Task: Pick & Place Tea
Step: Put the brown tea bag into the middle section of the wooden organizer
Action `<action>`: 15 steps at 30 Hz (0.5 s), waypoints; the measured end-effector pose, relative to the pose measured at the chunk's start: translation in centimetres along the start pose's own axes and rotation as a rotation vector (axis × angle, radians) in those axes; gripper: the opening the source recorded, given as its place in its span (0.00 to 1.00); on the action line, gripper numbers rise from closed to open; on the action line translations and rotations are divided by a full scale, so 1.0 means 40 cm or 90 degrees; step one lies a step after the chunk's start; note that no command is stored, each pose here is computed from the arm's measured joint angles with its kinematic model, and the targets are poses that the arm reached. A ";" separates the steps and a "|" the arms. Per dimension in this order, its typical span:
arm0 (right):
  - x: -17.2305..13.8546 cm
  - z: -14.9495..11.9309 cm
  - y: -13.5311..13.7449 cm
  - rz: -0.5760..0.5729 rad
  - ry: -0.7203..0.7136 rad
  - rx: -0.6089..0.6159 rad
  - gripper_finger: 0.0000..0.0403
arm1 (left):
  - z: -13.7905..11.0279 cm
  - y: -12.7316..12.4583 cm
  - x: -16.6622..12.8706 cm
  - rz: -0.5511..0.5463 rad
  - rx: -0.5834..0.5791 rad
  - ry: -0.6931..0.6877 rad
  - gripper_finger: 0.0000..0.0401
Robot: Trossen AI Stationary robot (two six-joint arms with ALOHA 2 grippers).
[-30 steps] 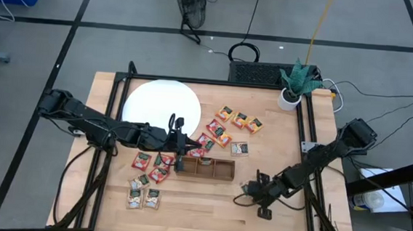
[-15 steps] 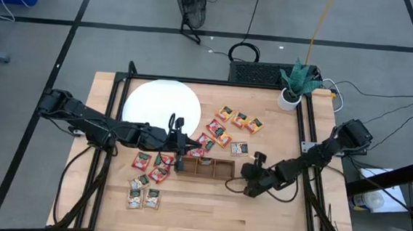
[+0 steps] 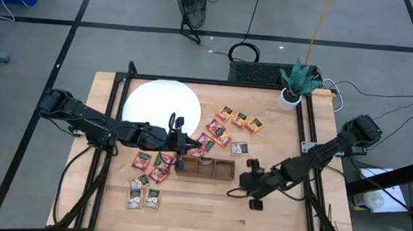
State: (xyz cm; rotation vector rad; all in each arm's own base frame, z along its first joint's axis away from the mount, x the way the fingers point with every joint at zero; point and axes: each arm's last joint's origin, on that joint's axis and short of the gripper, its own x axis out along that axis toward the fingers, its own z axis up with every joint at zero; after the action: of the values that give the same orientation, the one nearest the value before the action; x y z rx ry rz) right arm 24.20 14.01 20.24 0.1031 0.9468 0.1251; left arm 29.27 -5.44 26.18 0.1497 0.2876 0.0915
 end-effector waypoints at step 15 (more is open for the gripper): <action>-0.025 0.058 0.048 0.112 -0.011 -0.039 0.71 | 0.000 0.000 0.000 0.000 -0.002 0.001 0.04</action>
State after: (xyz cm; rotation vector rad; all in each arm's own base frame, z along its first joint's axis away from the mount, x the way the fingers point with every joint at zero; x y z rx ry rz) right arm 25.38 15.70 22.67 0.1308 0.9154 0.3153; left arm 29.26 -5.44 26.17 0.1465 0.2884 0.0920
